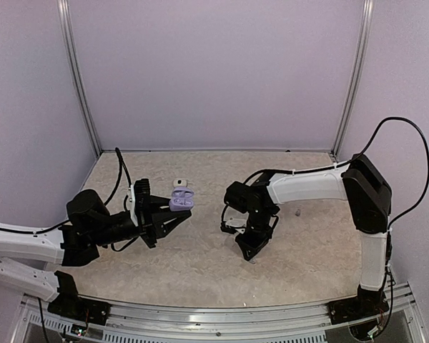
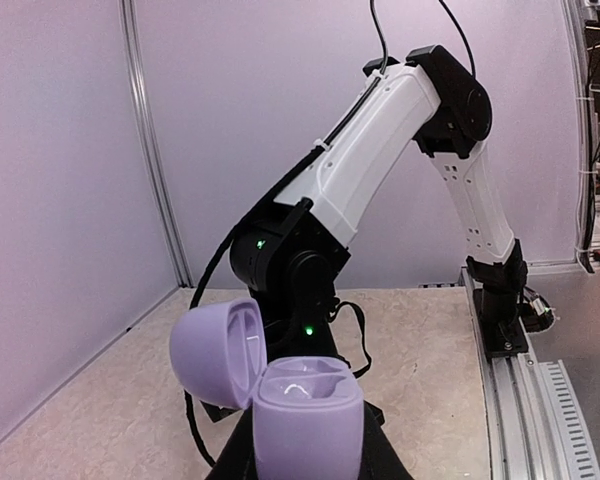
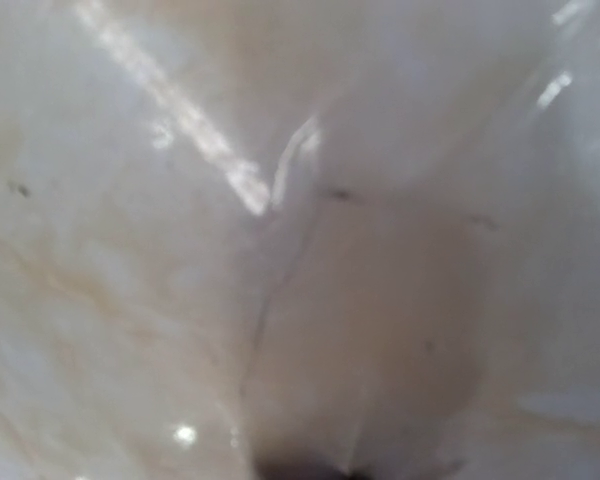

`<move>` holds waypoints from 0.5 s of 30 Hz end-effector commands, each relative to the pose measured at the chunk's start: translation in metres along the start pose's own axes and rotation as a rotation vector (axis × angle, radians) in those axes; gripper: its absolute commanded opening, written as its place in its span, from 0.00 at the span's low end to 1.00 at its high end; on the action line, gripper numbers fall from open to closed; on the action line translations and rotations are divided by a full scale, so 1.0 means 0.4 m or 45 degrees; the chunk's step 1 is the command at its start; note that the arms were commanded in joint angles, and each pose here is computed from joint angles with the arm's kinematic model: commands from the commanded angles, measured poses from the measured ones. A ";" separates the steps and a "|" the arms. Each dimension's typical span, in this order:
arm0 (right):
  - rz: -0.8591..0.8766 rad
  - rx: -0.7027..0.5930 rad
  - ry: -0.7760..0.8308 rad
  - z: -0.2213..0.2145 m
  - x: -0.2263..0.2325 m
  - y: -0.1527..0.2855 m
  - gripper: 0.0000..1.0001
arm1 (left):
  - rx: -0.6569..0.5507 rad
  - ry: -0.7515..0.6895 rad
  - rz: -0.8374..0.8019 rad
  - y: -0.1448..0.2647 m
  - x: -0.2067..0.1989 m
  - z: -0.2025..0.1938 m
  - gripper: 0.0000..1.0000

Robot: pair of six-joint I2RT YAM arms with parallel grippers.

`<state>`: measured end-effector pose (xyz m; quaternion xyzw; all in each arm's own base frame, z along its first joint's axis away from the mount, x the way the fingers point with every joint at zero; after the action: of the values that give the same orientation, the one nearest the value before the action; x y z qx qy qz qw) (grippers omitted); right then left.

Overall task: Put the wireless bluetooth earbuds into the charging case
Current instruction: Pick up the left earbud from the center of the board.

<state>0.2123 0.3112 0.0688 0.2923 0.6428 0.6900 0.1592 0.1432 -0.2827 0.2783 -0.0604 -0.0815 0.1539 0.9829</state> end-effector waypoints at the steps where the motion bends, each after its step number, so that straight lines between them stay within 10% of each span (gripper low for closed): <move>1: -0.011 -0.061 0.019 0.019 0.015 0.032 0.17 | -0.012 -0.009 0.025 0.003 0.008 -0.002 0.06; 15: -0.013 -0.345 0.010 0.067 -0.015 0.134 0.14 | -0.017 0.038 0.059 0.005 0.027 -0.025 0.06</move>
<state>0.2272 0.3202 0.0954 0.2767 0.5927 0.7357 0.1758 0.1495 -0.2817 0.2746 -0.0597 -0.0759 0.1650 0.9816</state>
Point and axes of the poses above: each gripper's point midway between its finger pads, its own y axis back along the fingers, its own x axis along the line the jaws close on, z = x × y, the point moved 5 cm from there along y, back along the fingers, and after that the axes turned 2 degrees about y, right-handed, at the moved point
